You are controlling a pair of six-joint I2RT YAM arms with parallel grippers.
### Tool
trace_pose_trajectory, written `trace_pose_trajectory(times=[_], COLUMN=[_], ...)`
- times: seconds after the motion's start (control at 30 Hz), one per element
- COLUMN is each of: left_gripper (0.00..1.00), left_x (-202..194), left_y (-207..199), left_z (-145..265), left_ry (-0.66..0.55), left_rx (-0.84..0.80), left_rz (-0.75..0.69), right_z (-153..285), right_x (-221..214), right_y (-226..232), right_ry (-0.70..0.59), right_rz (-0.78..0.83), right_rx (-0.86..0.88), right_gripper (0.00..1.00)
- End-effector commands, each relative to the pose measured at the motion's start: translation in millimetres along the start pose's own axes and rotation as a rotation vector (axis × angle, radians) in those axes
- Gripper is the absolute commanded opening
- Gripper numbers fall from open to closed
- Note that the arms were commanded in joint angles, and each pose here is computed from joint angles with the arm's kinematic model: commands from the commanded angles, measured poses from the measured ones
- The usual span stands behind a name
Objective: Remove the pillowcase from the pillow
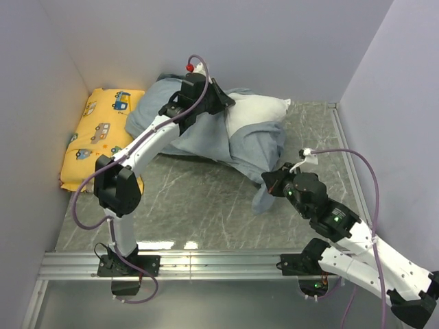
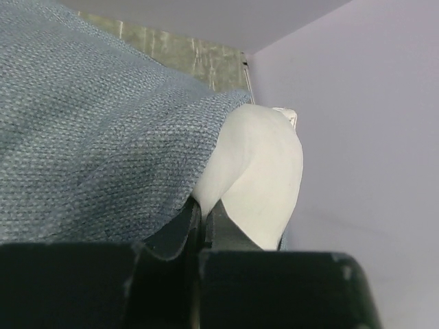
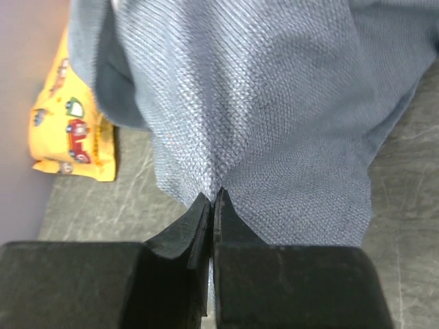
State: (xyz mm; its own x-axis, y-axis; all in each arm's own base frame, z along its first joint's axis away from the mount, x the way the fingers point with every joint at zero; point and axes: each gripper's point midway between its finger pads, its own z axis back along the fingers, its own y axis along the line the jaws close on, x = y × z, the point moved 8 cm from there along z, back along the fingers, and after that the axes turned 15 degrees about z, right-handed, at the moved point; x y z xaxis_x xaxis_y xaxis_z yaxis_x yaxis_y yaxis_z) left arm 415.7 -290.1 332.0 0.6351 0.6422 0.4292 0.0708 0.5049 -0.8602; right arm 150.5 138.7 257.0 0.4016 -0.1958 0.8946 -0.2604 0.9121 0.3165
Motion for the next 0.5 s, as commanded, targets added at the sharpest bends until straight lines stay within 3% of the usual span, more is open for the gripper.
trace_pose_trajectory(times=[0.0,0.3,0.47], left_gripper=[0.01,0.00,0.01], left_x=[129,134,132], left_y=[-12,-3,-13], left_z=[17,17,25], left_ry=[-0.490,-0.478,-0.456], left_rx=[-0.079,-0.076,-0.131], left_rz=[0.013,0.023,0.040], right_z=[25,31,8], right_x=[-39,-54,-66], right_y=[-20,-24,-14], right_ry=[0.216,0.262,0.317], right_rz=[0.070,0.056,0.015], right_rx=[-0.019,0.011,0.010], right_gripper=[0.00,0.01,0.00])
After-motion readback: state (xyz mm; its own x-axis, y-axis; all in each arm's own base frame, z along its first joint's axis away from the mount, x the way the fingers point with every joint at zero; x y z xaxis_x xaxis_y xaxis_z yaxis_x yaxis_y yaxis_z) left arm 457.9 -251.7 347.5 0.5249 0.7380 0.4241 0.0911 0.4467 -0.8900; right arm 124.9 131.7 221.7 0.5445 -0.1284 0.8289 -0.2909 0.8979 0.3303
